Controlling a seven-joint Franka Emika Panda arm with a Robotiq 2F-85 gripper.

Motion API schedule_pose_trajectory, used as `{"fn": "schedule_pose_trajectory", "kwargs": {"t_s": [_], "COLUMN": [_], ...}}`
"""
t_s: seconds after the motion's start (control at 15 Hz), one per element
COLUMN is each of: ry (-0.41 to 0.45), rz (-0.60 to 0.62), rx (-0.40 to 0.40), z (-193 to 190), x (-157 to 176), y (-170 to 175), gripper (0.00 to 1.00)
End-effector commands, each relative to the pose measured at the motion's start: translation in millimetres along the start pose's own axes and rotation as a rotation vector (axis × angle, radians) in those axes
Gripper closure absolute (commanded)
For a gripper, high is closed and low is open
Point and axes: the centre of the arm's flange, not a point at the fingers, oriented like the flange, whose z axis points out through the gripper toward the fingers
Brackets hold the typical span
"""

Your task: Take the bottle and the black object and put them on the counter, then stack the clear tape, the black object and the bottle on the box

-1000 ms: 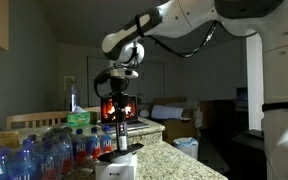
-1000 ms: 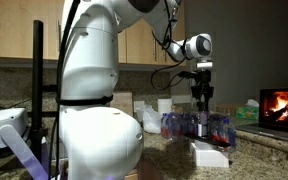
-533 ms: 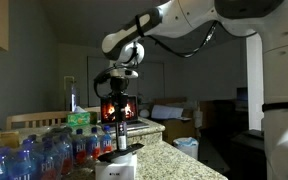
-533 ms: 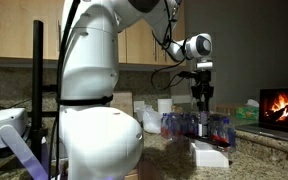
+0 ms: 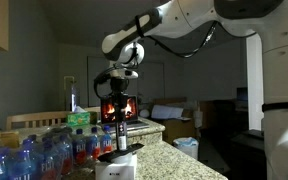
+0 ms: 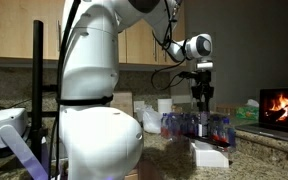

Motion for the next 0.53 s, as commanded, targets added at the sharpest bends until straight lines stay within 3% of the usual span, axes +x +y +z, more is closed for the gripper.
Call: {"fn": "schedule_pose_trajectory", "kwargs": {"t_s": [0.0,0.13,0.47], "ry": [-0.027,-0.027,-0.028], "rz": [0.005,0.006,0.007], "rx": [0.000,0.001,0.003], "z": [-4.7,-5.1,-5.7], "x": [1.7,1.5,1.5], "y": [0.5,0.7,1.0], "gripper": [0.12,0.02,0.00]}}
